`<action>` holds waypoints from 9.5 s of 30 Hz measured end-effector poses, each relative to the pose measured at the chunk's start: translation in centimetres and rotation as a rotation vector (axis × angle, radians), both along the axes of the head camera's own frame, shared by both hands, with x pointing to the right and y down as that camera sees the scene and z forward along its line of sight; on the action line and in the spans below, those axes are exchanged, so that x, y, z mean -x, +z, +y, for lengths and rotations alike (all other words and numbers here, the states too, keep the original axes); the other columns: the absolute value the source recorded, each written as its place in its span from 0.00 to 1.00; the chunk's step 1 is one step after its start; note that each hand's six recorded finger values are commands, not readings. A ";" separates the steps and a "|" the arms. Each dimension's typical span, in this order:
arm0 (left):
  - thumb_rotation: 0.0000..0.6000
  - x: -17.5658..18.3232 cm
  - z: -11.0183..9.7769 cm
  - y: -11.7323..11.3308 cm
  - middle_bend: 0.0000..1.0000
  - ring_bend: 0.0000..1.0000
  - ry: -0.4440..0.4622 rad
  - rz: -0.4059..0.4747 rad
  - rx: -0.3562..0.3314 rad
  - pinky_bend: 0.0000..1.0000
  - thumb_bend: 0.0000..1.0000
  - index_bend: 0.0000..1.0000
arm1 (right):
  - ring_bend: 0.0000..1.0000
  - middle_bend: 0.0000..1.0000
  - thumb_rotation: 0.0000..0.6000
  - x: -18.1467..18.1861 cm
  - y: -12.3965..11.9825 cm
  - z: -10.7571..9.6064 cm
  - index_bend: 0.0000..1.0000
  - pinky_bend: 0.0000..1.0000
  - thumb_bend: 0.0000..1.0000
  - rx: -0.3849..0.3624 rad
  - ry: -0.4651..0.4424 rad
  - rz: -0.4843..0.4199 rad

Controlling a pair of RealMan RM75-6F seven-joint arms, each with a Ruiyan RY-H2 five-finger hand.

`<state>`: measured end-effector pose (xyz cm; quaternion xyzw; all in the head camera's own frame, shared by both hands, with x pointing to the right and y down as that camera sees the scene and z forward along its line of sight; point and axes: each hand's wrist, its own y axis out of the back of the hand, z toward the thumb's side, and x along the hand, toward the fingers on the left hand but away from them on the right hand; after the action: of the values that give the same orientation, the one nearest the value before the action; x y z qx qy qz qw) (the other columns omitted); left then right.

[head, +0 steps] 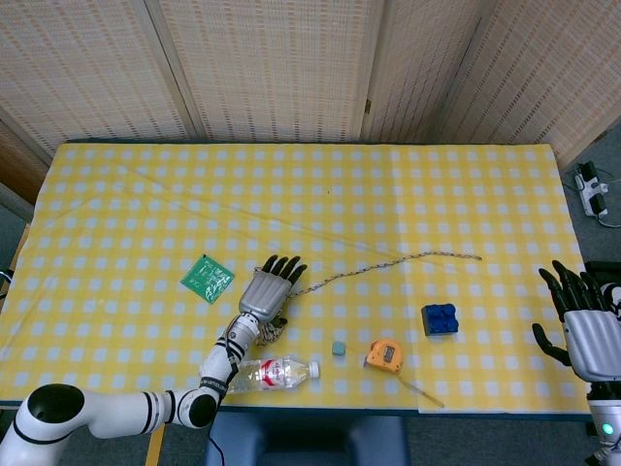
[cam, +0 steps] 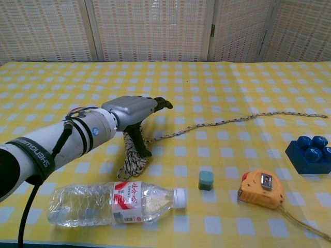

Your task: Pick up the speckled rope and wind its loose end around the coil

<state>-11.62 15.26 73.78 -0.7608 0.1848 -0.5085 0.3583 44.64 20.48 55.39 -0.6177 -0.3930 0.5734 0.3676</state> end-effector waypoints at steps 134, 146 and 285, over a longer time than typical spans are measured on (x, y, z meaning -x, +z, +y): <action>1.00 9.2 -1.3 -6.2 0.69 0.69 -0.301 0.457 0.099 0.76 0.72 0.74 | 0.20 0.23 1.00 21.1 20.3 -11.5 0.41 0.20 0.42 0.328 -0.333 -0.050; 1.00 9.9 -1.3 -5.9 0.69 0.69 -0.318 0.449 0.108 0.76 0.72 0.74 | 0.20 0.24 1.00 22.6 22.2 -11.4 0.43 0.20 0.42 0.348 -0.352 -0.022; 1.00 10.6 -6.4 -13.3 0.69 0.70 -0.882 0.959 0.347 0.76 0.72 0.72 | 0.59 0.54 1.00 30.9 7.8 -9.8 0.63 0.55 0.55 0.252 -0.241 -0.642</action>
<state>-22.20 8.82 60.52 -0.8023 0.5325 -0.2355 -0.1318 13.75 10.72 63.16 -0.8486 -0.3390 0.3468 0.2112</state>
